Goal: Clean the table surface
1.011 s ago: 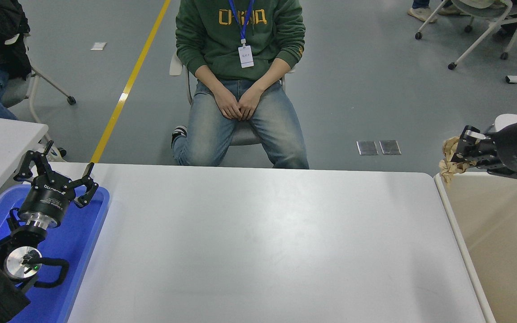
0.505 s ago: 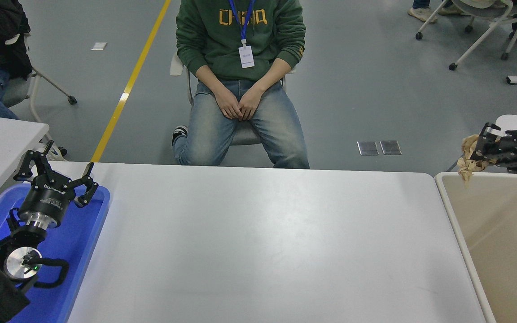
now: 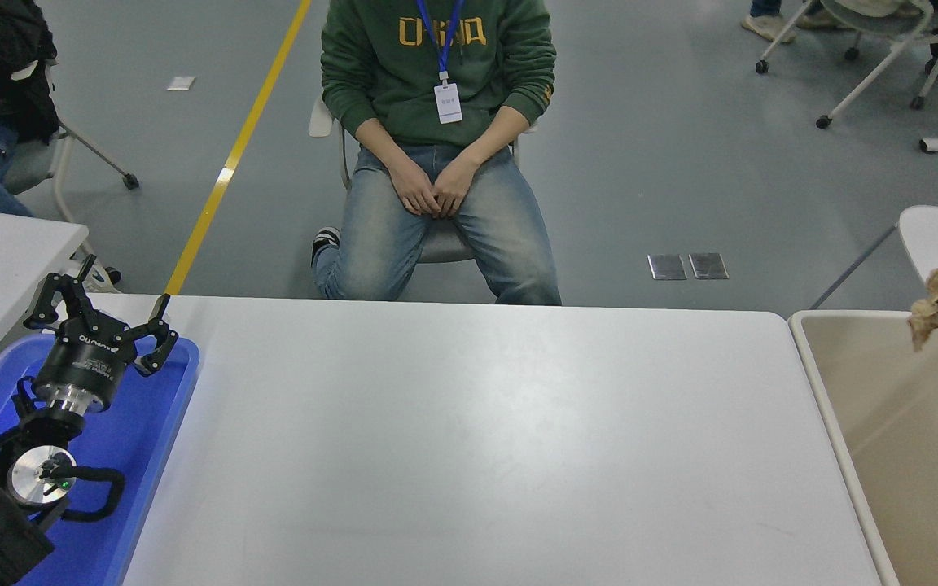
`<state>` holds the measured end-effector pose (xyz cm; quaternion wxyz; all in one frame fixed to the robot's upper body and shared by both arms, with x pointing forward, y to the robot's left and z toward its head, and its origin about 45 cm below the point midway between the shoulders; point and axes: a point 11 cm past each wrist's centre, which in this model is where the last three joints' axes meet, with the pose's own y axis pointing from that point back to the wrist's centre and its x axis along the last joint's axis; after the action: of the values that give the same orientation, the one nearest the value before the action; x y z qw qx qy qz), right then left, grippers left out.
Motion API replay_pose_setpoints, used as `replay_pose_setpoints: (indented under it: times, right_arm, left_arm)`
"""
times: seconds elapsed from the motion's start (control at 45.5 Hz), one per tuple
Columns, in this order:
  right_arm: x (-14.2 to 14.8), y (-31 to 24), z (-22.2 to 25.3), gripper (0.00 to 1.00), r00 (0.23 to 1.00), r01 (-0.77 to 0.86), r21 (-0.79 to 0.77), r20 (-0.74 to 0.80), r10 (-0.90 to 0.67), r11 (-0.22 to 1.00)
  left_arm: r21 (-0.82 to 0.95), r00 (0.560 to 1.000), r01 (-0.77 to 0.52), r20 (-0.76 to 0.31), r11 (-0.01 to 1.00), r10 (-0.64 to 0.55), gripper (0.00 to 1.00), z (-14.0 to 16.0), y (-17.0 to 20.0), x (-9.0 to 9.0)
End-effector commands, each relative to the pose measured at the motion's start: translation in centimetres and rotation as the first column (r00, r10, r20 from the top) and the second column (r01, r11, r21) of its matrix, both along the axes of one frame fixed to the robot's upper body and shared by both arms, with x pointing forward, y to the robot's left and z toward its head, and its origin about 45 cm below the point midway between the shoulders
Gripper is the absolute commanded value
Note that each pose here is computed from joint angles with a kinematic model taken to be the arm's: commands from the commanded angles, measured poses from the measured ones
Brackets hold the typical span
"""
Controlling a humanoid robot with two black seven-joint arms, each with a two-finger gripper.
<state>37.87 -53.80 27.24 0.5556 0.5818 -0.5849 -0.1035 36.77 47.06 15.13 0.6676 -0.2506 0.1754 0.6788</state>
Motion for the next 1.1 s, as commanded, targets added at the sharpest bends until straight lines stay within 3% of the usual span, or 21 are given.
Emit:
replay_pose_setpoints:
  times: [0.0,0.44,1.077]
  right_arm:
    - [-1.1,-3.1,-4.7,0.0,0.989,0.149,-0.053,0.021,-0.148,0.987]
    - [-3.3,-4.0,-13.8,0.0,0.966,0.257,-0.211,0.07,-0.248,0.943]
    - [-4.8,-1.0,-18.3,0.04,0.955,0.295,-0.292,0.117,-0.272,0.91]
  left_arm:
    - [0.0,1.0,0.0,0.0,1.0,0.0,1.0,0.0,0.0,0.0]
    - [0.0,1.0,-0.001,0.001,1.0,0.001,1.0,0.0,0.0,0.0]
    - [0.0,1.0,0.0,0.0,1.0,0.0,1.0,0.0,0.0,0.0]
